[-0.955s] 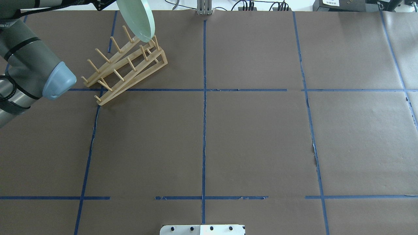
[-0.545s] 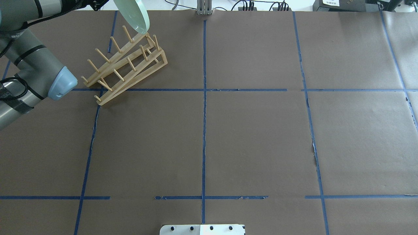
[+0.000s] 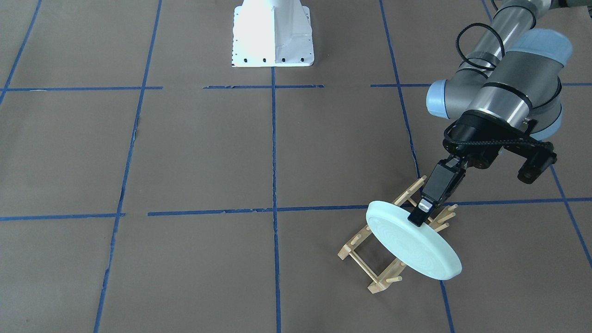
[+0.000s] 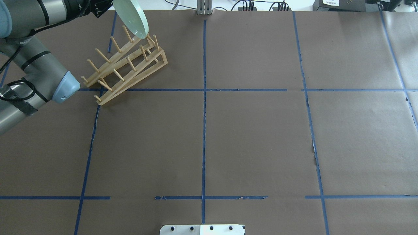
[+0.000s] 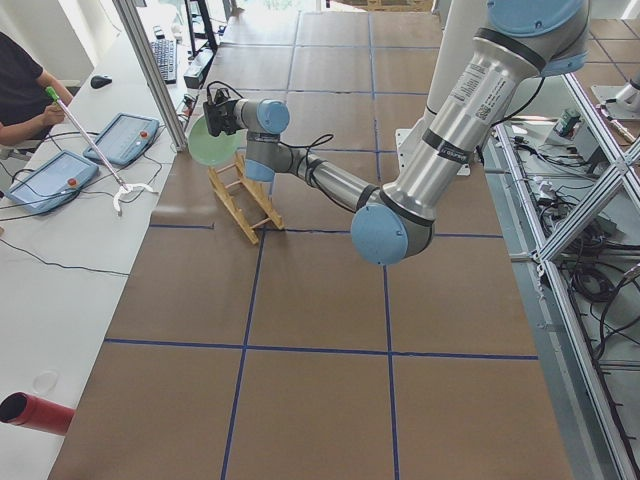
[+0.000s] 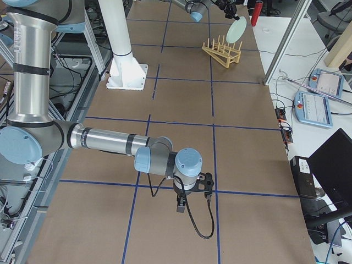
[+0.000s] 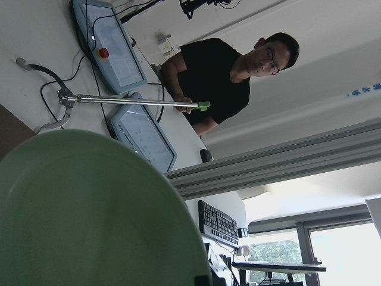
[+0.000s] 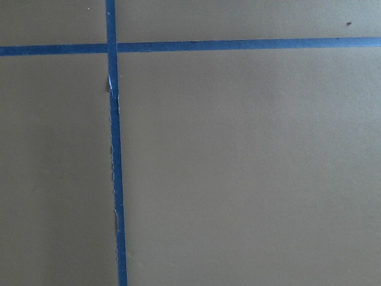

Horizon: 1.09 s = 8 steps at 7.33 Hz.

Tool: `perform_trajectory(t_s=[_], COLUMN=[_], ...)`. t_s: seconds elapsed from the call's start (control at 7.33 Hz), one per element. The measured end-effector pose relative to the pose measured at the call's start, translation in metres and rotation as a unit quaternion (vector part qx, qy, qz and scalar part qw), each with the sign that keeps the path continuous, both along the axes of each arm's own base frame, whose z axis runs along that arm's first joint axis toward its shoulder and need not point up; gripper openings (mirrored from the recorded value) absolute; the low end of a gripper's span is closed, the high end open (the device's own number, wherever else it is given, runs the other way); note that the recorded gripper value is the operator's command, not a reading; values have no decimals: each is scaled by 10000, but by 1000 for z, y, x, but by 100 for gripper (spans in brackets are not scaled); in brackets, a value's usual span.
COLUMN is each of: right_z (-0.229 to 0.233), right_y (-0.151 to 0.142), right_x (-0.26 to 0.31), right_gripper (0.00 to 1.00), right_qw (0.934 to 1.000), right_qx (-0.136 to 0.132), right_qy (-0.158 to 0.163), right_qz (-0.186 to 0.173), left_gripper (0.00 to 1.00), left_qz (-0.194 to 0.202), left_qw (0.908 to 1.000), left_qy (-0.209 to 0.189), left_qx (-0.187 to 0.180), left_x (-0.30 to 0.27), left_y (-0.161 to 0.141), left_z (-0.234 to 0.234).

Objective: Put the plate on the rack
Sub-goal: 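Lower the upright plate into the wooden rack slots with the left gripper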

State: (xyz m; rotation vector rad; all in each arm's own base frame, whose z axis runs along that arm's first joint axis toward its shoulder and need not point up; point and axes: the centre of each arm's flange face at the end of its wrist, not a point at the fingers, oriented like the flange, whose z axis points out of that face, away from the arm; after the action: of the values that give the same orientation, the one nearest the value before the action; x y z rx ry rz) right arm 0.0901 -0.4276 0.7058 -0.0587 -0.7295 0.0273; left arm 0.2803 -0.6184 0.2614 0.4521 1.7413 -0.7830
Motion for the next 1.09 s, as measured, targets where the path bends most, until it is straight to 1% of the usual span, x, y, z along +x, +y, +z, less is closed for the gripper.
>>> perform_trajectory(t_s=[0.55, 0.95, 1.09], right_z=[0, 0, 0], right_y=[0, 0, 0], right_x=[0, 0, 0], right_gripper=[100, 100, 100], right_qw=[10000, 10000, 10000], right_qx=[0, -1, -2], right_qy=[0, 0, 0], right_qz=[0, 0, 0], left_gripper=[0, 0, 21], left_qz=[144, 144, 146], left_qw=[9997, 9994, 9993], left_qy=[-197, -306, -330], left_qx=[24, -37, -57], left_x=[32, 51, 53], left_y=[4, 6, 5], left_z=[18, 30, 33])
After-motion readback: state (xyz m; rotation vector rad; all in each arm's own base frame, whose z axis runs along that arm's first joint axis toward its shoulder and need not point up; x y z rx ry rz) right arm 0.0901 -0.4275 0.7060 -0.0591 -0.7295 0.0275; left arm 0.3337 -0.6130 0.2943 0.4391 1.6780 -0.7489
